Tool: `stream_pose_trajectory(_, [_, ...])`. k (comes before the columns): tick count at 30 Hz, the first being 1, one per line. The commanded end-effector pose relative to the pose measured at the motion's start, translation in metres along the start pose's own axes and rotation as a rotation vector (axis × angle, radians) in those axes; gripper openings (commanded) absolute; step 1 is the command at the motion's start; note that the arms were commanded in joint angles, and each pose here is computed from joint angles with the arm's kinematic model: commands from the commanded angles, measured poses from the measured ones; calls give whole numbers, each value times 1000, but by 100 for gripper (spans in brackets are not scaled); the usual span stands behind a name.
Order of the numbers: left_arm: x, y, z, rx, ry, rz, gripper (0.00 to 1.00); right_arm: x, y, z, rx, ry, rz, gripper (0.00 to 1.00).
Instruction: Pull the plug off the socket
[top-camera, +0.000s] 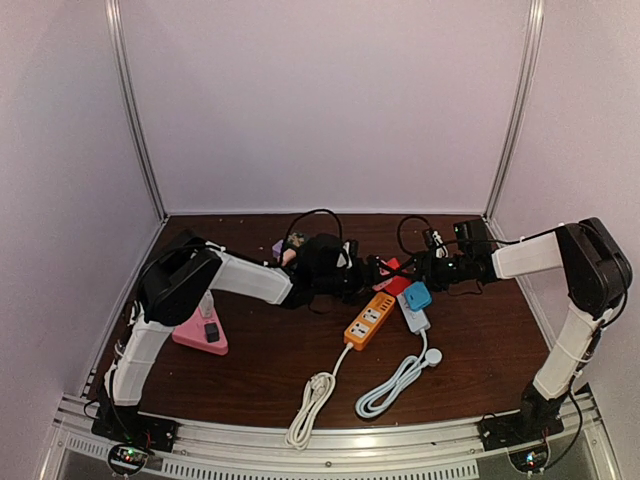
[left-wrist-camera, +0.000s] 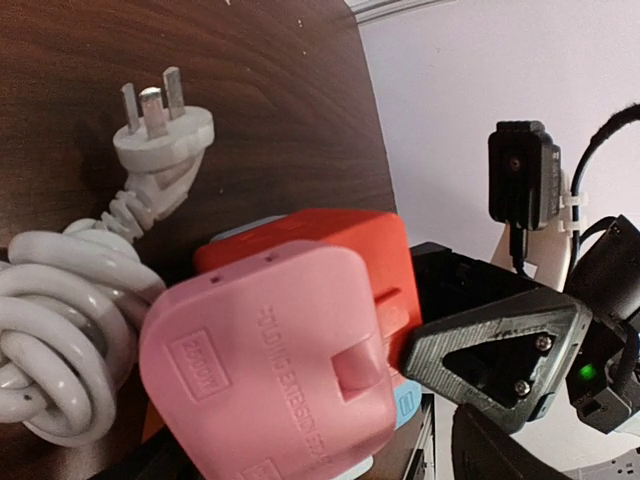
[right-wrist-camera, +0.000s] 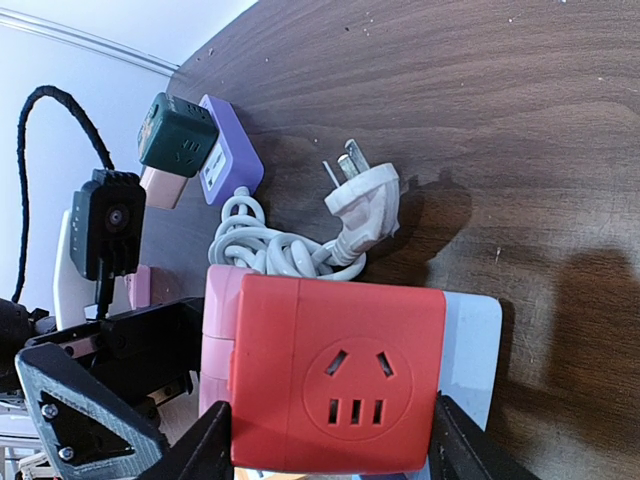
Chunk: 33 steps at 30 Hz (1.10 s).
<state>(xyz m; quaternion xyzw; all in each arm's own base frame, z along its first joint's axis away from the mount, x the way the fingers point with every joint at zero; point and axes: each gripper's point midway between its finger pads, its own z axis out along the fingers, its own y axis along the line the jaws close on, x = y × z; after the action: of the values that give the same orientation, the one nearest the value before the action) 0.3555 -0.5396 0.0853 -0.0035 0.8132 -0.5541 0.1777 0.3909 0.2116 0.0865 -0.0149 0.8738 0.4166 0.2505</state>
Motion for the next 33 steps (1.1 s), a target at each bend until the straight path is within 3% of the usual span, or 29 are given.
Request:
stream_pose_trajectory(1, [-11, -38, -5, 115, -36, 27, 82, 22, -20, 7, 48, 66, 48, 62])
stream_pose_trajectory(14, [-17, -40, -27, 112, -70, 19, 62, 22, -28, 7, 91, 65, 35, 62])
stream_pose_trajectory(33, [-31, -44, -25, 108, -75, 23, 44, 24, -34, 7, 158, 71, -2, 62])
